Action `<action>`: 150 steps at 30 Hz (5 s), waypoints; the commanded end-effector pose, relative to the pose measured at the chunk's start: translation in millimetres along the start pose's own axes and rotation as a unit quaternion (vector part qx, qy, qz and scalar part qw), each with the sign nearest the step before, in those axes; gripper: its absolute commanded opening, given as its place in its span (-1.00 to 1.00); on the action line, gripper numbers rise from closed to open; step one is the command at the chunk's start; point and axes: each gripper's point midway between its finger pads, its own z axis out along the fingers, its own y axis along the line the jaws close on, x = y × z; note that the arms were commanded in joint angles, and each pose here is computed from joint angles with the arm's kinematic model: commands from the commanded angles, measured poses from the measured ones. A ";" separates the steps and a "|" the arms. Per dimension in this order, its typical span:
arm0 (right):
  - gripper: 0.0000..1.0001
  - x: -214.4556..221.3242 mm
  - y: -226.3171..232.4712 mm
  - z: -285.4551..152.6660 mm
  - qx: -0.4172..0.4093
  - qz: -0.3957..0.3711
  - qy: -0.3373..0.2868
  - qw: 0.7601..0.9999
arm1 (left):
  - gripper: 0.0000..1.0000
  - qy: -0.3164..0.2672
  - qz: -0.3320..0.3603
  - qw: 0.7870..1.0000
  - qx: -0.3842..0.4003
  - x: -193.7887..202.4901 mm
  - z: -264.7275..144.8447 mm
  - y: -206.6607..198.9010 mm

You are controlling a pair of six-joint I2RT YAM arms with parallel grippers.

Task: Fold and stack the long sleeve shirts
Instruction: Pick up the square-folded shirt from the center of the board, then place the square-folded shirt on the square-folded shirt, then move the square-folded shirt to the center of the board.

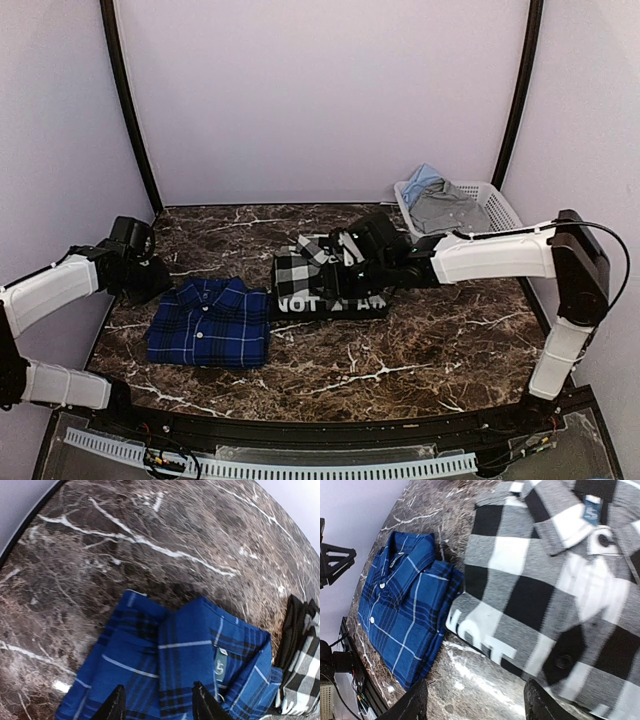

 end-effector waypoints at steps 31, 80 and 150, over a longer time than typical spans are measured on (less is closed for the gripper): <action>0.12 91.0 98.7 169.4 -0.079 -0.041 0.133 0.987 | -0.02 0.096 -0.202 0.974 0.044 74.7 54.4 79.6; -1.00 -113.3 41.1 -8.9 0.053 -0.122 -0.064 0.989 | -1.00 0.018 0.001 0.946 0.323 -28.0 -67.6 -196.5; -0.14 18.0 -71.2 127.7 0.072 -0.046 0.100 0.991 | -0.19 0.001 0.069 0.970 0.234 -15.9 -29.0 -207.5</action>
